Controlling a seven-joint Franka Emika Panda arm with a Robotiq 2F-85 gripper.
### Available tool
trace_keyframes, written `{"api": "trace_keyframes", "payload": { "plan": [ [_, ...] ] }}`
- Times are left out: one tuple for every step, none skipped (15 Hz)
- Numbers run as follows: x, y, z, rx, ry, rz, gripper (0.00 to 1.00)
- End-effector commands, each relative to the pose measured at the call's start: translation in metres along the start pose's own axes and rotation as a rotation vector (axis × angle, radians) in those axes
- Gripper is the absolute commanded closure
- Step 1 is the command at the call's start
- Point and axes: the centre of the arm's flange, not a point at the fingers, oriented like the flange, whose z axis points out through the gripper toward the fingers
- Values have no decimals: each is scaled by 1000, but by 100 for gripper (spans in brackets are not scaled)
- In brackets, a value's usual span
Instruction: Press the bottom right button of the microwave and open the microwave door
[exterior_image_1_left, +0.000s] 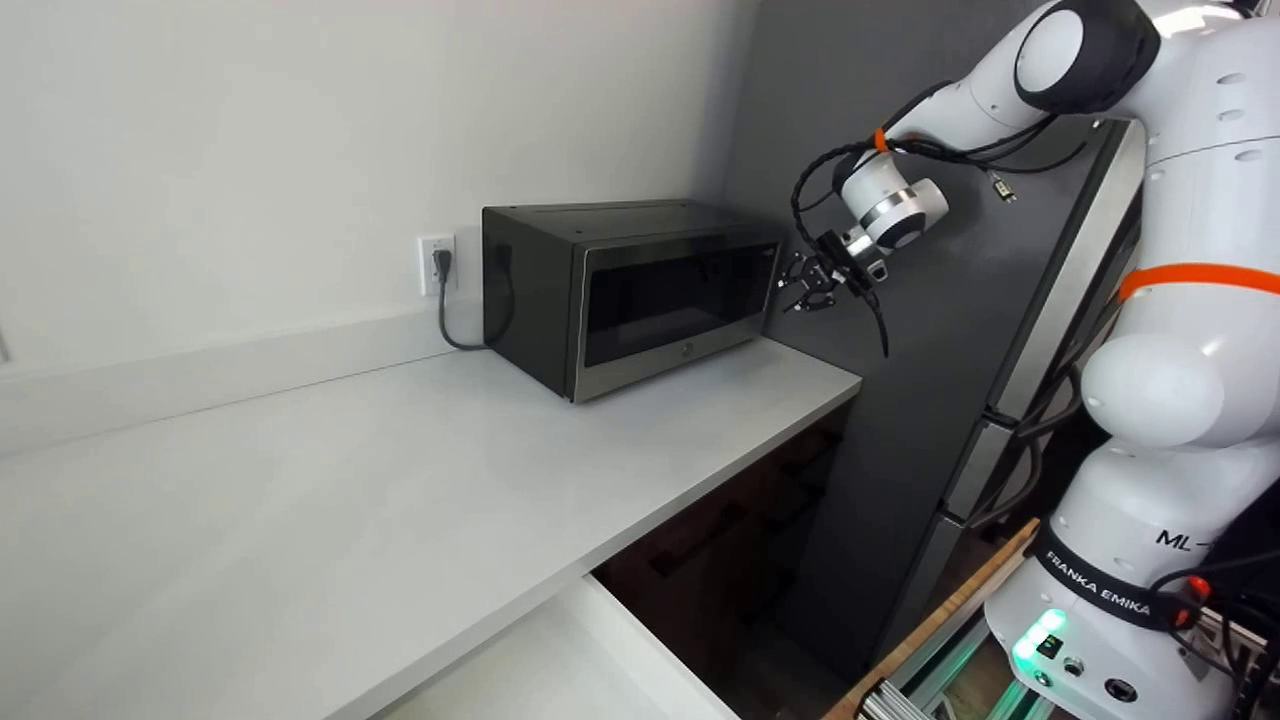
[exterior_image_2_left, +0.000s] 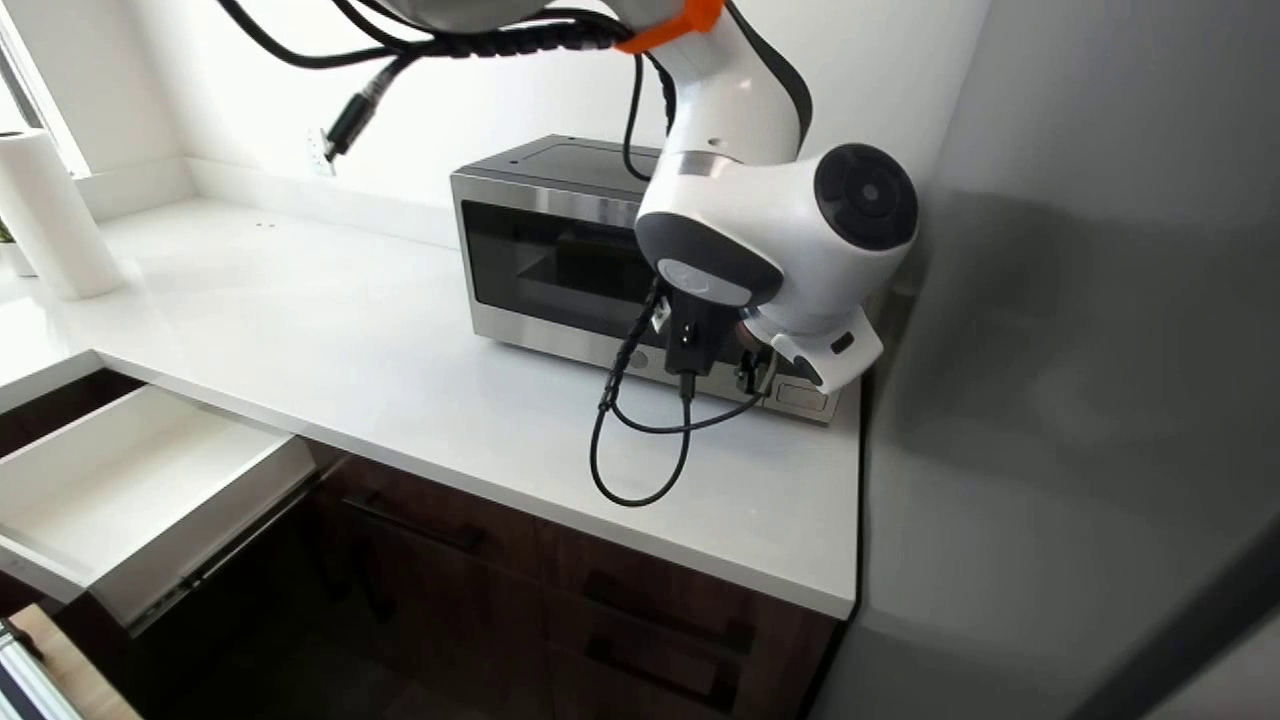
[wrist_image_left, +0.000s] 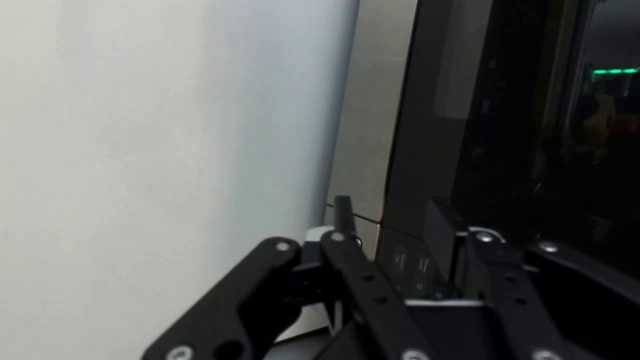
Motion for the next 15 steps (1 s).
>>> {"api": "trace_keyframes", "payload": {
  "plan": [
    [40, 21, 25, 66, 43, 5, 89],
    [47, 26, 29, 74, 53, 7, 95],
    [53, 32, 34, 81, 64, 11, 99],
    [57, 36, 39, 92, 75, 26, 100],
    [61, 41, 46, 96, 87, 34, 100],
    [63, 44, 53, 106, 117, 66, 100],
    [65, 47, 58, 104, 141, 95, 100],
    [55, 42, 37, 80, 90, 67, 99],
    [58, 45, 43, 80, 104, 80, 99],
    [58, 47, 48, 80, 107, 87, 99],
    [59, 47, 51, 81, 108, 89, 99],
    [60, 47, 51, 82, 109, 90, 99],
    [60, 46, 51, 84, 111, 89, 100],
    [59, 49, 56, 77, 107, 95, 100],
    [58, 52, 61, 85, 107, 92, 100]
  ]
}}
